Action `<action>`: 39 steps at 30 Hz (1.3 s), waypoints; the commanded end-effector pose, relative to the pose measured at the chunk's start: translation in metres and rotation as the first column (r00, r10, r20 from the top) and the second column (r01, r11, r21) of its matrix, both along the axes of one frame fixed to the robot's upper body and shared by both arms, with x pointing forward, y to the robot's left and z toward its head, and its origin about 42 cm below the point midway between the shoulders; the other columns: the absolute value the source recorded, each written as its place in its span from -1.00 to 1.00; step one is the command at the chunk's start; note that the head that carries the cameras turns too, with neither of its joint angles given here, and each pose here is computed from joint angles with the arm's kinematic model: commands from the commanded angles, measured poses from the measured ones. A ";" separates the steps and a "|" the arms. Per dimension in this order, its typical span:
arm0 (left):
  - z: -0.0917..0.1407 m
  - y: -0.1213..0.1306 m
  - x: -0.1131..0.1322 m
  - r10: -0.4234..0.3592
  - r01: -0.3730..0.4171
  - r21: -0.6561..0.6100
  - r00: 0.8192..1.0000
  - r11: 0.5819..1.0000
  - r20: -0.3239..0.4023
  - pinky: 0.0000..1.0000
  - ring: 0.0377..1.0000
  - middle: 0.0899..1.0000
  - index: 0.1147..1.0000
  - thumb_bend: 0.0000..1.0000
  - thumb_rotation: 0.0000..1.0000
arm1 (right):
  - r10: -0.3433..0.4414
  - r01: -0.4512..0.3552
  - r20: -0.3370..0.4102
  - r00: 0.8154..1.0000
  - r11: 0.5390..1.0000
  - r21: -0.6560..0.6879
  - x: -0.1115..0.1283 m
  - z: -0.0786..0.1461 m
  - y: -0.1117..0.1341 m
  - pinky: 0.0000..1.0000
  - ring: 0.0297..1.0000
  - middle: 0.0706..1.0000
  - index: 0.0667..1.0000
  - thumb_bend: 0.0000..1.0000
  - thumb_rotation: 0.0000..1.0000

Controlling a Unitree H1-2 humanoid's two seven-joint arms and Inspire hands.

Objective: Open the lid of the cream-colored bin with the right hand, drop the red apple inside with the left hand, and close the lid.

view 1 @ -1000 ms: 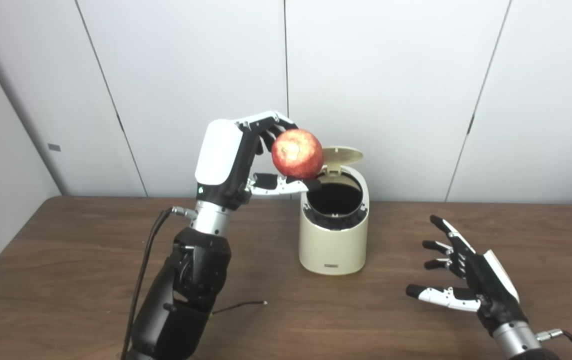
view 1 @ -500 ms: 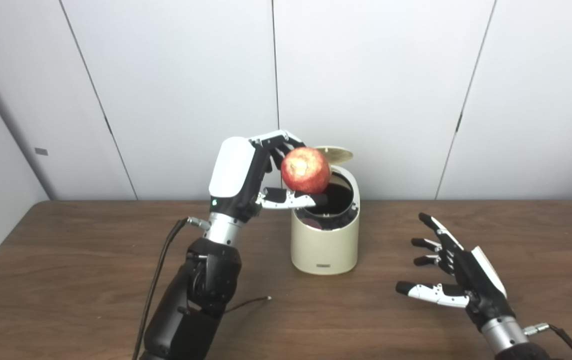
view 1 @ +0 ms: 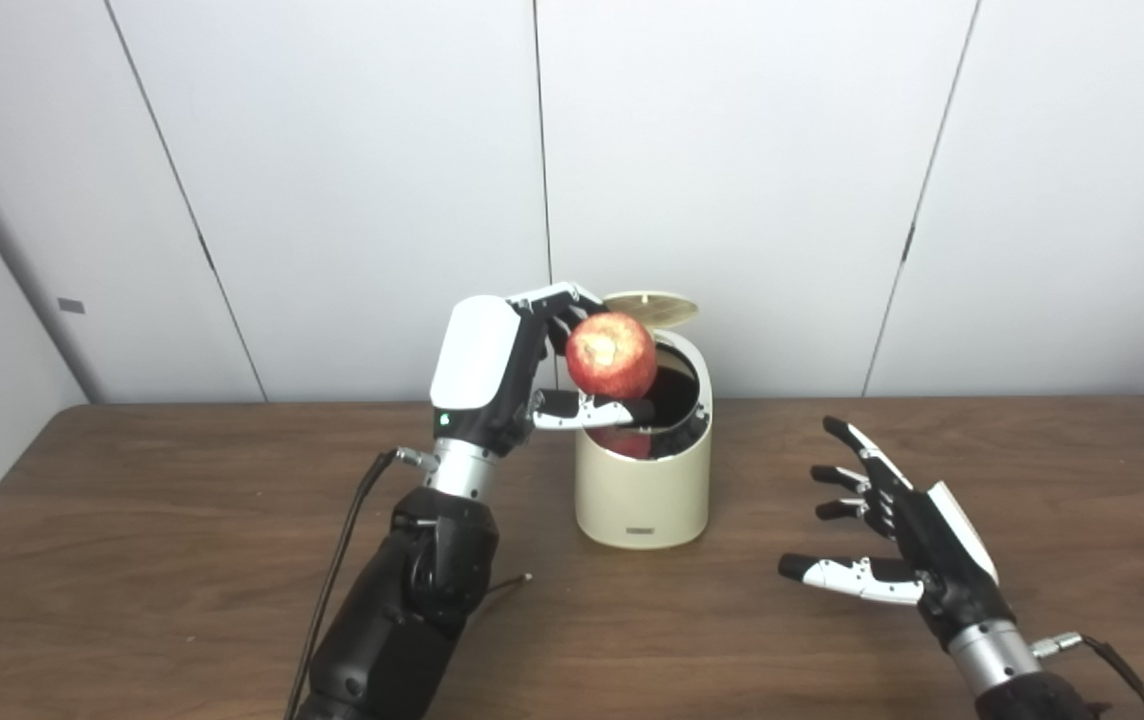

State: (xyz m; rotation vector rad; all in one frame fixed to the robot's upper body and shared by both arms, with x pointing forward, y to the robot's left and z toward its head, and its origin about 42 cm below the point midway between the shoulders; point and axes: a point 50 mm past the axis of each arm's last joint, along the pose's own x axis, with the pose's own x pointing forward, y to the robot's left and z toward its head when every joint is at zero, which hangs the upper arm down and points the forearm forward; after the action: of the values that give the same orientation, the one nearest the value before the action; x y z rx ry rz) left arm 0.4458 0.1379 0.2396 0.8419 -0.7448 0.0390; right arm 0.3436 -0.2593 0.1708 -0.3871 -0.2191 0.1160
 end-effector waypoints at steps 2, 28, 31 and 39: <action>0.028 -0.011 0.010 -0.011 0.013 -0.011 0.993 1.000 0.114 -0.34 -0.22 -0.15 -0.15 0.05 -1.00 | -0.006 0.005 0.098 0.995 1.000 0.010 0.005 0.021 0.001 0.36 0.66 0.95 0.85 0.50 -0.48; 0.003 -0.026 0.026 0.035 -0.064 0.146 0.980 0.987 0.194 -0.52 -0.40 -0.27 -0.09 0.04 -1.00 | -0.012 0.007 0.108 0.994 0.999 0.041 -0.001 0.023 0.003 0.37 0.65 0.92 0.83 0.54 -0.42; 0.002 -0.027 0.026 0.045 -0.081 0.171 0.978 0.982 0.202 -0.49 -0.36 -0.23 -0.07 0.04 -1.00 | -0.009 0.005 0.110 0.994 0.999 0.040 -0.002 0.022 0.003 0.37 0.65 0.93 0.84 0.54 -0.42; -0.002 -0.022 0.026 0.078 -0.119 0.209 0.978 0.971 0.194 -0.25 -0.03 0.16 0.23 0.71 -0.88 | -0.009 0.004 0.105 0.994 0.999 0.045 -0.002 0.019 0.001 0.37 0.66 0.93 0.83 0.55 -0.41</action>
State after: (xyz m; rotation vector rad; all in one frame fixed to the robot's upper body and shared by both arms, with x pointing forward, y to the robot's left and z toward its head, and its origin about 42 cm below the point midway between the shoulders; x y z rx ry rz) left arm 0.4630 0.1172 0.2152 1.0714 -0.8407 0.0896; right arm 0.3388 -0.2567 0.1748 -0.3504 -0.2421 0.1026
